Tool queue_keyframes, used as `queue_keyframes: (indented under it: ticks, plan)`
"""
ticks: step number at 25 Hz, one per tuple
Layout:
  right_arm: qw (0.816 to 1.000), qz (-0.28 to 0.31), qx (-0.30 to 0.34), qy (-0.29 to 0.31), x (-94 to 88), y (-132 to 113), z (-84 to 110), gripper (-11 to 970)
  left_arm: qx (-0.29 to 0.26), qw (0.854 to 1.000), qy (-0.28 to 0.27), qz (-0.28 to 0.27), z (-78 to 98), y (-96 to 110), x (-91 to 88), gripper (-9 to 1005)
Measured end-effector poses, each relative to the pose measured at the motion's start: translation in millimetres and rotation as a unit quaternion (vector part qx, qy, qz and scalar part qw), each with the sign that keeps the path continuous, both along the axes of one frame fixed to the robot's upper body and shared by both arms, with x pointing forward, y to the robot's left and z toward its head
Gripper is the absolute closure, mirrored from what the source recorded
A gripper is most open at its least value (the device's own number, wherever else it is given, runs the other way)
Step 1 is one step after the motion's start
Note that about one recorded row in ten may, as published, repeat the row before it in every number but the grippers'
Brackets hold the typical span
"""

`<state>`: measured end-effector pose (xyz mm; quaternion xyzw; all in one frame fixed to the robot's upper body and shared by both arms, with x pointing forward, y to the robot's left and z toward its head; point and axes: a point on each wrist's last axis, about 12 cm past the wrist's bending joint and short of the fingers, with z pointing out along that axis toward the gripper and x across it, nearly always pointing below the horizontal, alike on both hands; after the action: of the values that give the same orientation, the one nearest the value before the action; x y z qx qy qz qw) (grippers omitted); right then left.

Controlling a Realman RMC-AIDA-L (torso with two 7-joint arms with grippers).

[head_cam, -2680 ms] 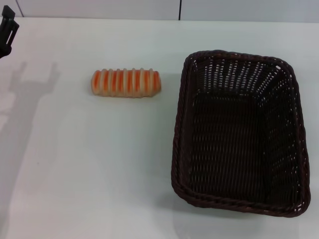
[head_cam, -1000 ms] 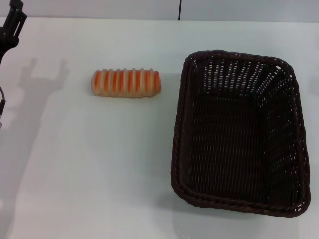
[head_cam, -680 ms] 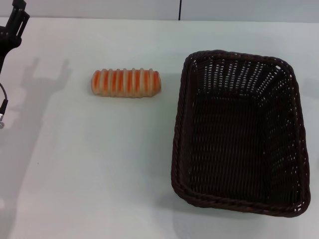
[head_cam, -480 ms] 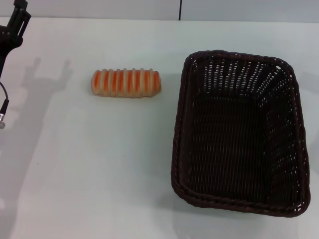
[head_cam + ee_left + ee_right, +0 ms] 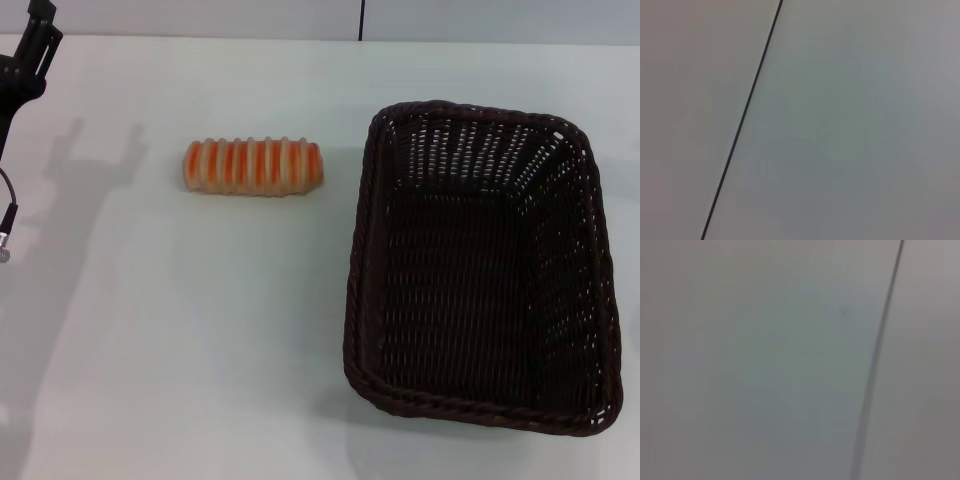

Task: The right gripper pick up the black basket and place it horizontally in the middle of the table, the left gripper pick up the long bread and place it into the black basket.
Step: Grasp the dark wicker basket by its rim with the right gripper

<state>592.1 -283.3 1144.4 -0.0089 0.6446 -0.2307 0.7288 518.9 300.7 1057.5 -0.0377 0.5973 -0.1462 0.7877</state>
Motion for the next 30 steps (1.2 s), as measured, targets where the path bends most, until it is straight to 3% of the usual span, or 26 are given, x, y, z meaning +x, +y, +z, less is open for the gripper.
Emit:
queue_keyframes:
  ticks: [2, 3, 5, 7, 12, 17, 19, 22, 24, 27, 30]
  plan:
    - [0.995, 0.084, 0.025, -0.046, -5.5, 2.1, -5.2, 338, 0.0, 1.0, -0.001, -0.002, 0.1, -0.6, -0.2, 159]
    - [0.995, 0.084, 0.025, -0.046, -5.5, 2.1, -5.2, 338, 0.0, 1.0, -0.002, -0.003, 0.2, -0.8, -0.4, 159]
    - [0.983, 0.159, 0.068, -0.061, -8.8, 1.4, -6.8, 338, 0.0, 1.0, -0.002, -0.003, 0.4, -1.0, -0.4, 159]
    - [0.975, 0.194, 0.095, -0.045, -8.4, 0.3, -5.0, 338, 0.0, 1.0, -0.003, -0.006, 0.8, -2.3, -0.2, 159]
    - [0.97, 0.203, 0.13, 0.02, -3.1, 2.4, 11.8, 337, -0.001, 1.0, -0.004, -0.011, 1.0, -4.0, -1.9, 159]
    - [0.967, 0.178, 0.128, 0.132, -6.7, 3.6, 39.5, 337, -0.008, 1.0, -0.003, -0.015, 0.5, -4.8, -4.4, 160]
    - [0.964, 0.178, 0.129, 0.147, -7.9, 4.6, 42.7, 337, -0.009, 1.0, -0.004, -0.015, 0.6, -4.6, -4.7, 160]
    - [0.947, 0.175, 0.144, 0.229, -15.8, 10.0, 52.7, 337, -0.009, 1.0, -0.006, -0.016, 1.4, -4.6, -4.3, 160]
    - [0.941, 0.173, 0.149, 0.25, -18.6, 11.9, 54.7, 337, -0.009, 1.0, -0.007, -0.017, 2.3, -4.9, -3.5, 160]
    - [0.915, 0.167, 0.173, 0.324, -33.4, 20.1, 63.8, 338, -0.007, 1.0, -0.013, -0.017, 6.0, -5.2, 1.7, 161]
    - [0.903, 0.164, 0.186, 0.35, -41.1, 24.3, 69.3, 343, -0.004, 1.0, -0.016, -0.017, 8.2, -5.0, 5.1, 161]
